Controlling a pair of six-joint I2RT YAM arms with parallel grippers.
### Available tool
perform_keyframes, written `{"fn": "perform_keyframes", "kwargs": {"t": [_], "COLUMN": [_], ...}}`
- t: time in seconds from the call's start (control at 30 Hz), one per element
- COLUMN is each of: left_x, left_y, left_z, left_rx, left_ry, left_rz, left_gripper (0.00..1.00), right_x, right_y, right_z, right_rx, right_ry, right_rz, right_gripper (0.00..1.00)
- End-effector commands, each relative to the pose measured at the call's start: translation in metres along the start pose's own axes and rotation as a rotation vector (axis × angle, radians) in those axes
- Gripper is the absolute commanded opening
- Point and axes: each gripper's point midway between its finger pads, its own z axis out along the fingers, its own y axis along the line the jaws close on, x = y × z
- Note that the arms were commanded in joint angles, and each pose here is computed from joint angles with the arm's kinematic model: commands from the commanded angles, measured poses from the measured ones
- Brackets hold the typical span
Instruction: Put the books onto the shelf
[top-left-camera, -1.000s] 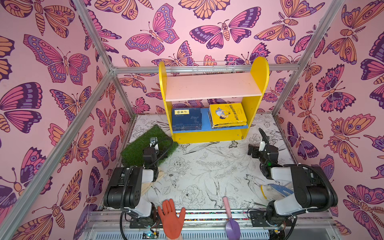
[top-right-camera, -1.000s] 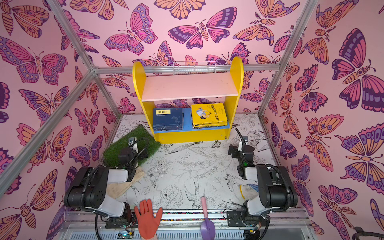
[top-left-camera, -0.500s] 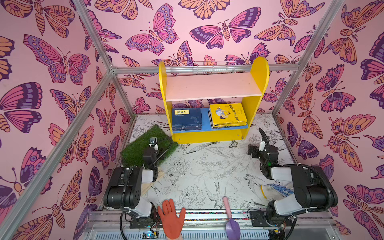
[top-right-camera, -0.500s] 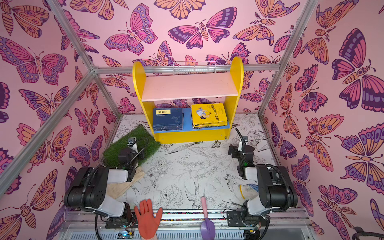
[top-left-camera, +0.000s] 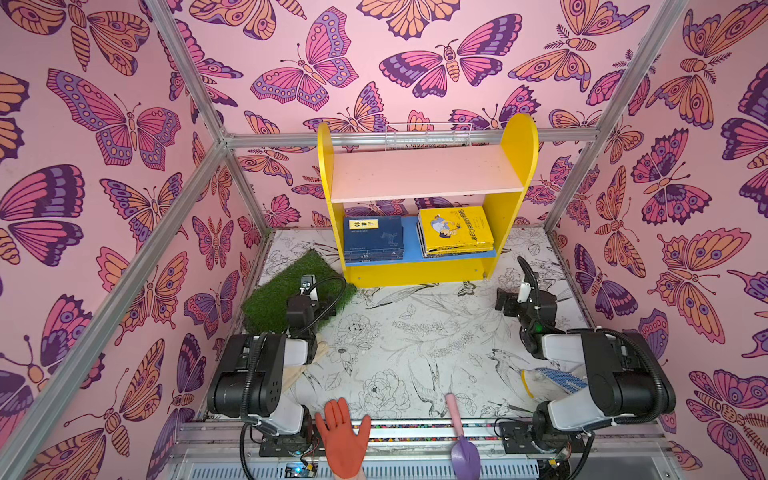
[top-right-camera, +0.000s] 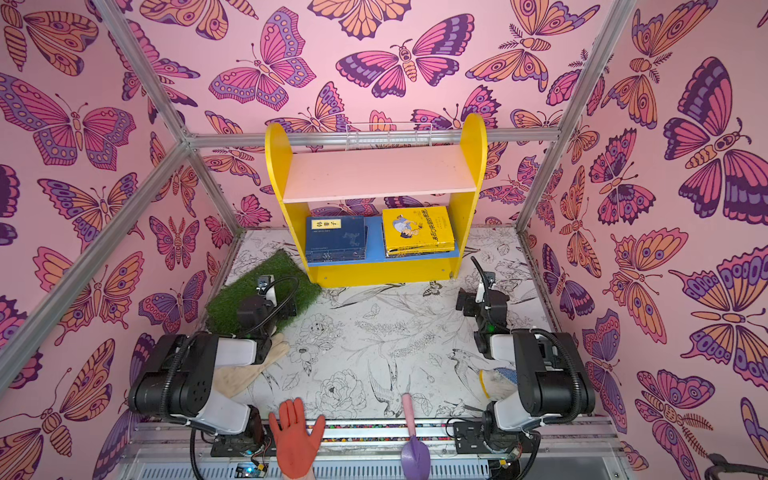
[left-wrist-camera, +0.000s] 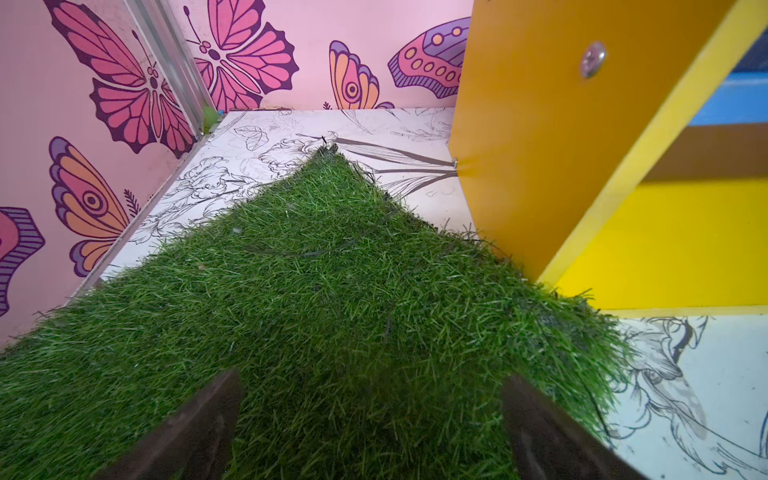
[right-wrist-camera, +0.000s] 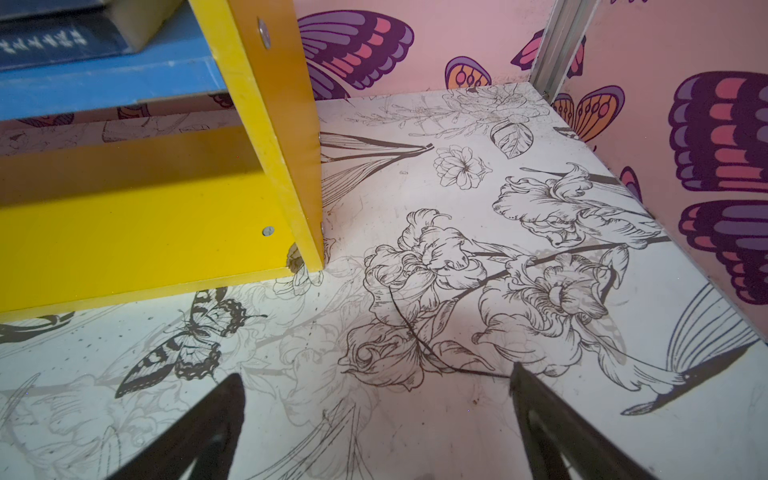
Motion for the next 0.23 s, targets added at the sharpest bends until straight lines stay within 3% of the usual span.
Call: {"fn": "perform_keyframes", "kwargs": {"t": [0.0, 0.2], "left_x": [-0.0002, 0.0005], "left_y": [-0.0038, -0.0030], "left_z": [0.0005, -0.0004], "left_rx": [0.041, 0.051], "left_ry": [0.000, -0.002], "left_rz": [-0.003, -0.010], "left_gripper": [0.99, 0.99], "right_x": [-0.0085, -0.0084], "right_y": [-0.0016, -0.0009], "right_z": [-0.0001, 0.0001], "right_rx": [0.000, -0.002], "right_ry": [-0.027, -0.026], "right_rz": [-0.011, -0.012], "right_gripper": [1.00, 1.00]}}
